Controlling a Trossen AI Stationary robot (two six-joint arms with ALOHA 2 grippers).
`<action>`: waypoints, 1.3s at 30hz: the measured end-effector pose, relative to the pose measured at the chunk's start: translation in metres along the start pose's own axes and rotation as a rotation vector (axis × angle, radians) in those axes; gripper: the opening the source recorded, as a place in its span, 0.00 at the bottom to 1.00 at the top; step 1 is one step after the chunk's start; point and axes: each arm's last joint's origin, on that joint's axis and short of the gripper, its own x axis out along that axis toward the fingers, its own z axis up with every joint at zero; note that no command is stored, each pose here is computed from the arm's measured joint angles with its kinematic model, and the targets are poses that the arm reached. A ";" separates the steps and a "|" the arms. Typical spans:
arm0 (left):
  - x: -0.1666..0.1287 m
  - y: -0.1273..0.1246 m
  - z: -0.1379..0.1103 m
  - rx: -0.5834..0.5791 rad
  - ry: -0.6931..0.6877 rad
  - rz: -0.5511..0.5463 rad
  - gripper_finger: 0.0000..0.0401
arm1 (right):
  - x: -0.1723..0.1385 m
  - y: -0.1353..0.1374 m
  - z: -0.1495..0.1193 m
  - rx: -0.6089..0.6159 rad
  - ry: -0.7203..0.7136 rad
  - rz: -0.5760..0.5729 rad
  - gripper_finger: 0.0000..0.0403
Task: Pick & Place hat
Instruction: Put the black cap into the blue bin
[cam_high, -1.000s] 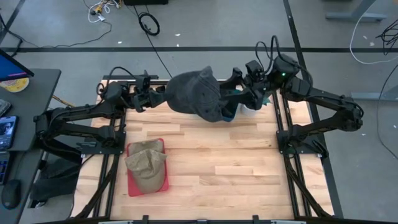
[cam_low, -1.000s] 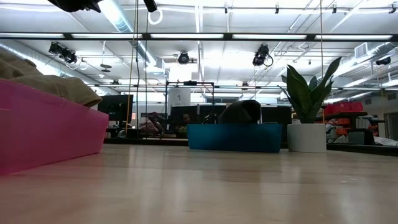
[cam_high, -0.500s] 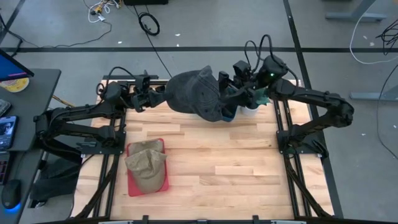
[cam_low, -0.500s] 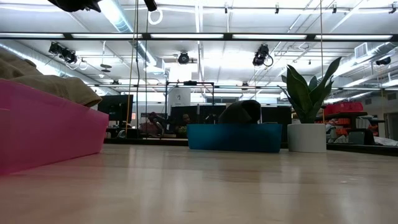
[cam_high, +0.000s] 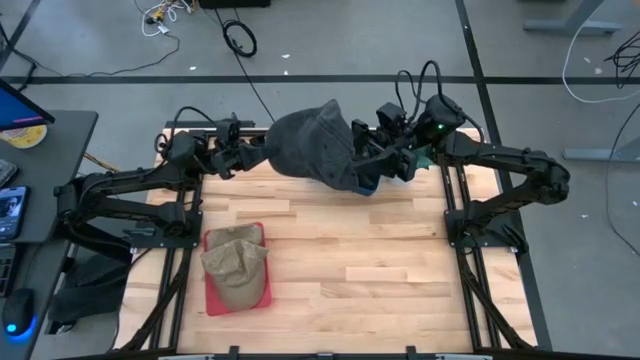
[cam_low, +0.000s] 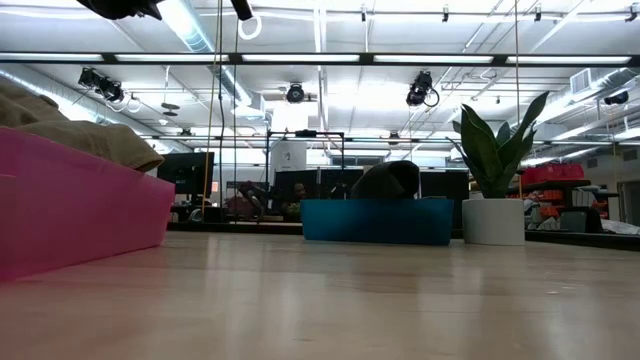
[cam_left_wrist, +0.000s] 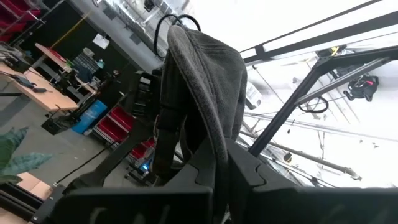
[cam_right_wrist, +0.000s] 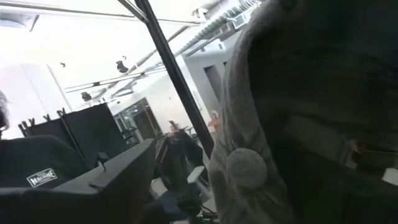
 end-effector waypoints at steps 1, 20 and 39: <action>0.000 0.000 0.000 0.003 -0.005 0.005 0.03 | 0.000 0.000 0.000 -0.002 0.000 -0.001 0.81; -0.002 0.009 0.004 0.005 -0.009 0.071 0.03 | 0.010 0.010 -0.006 -0.005 -0.012 0.013 0.67; -0.002 0.011 0.003 0.019 -0.003 0.091 0.12 | 0.007 0.005 -0.005 0.043 -0.012 -0.015 0.06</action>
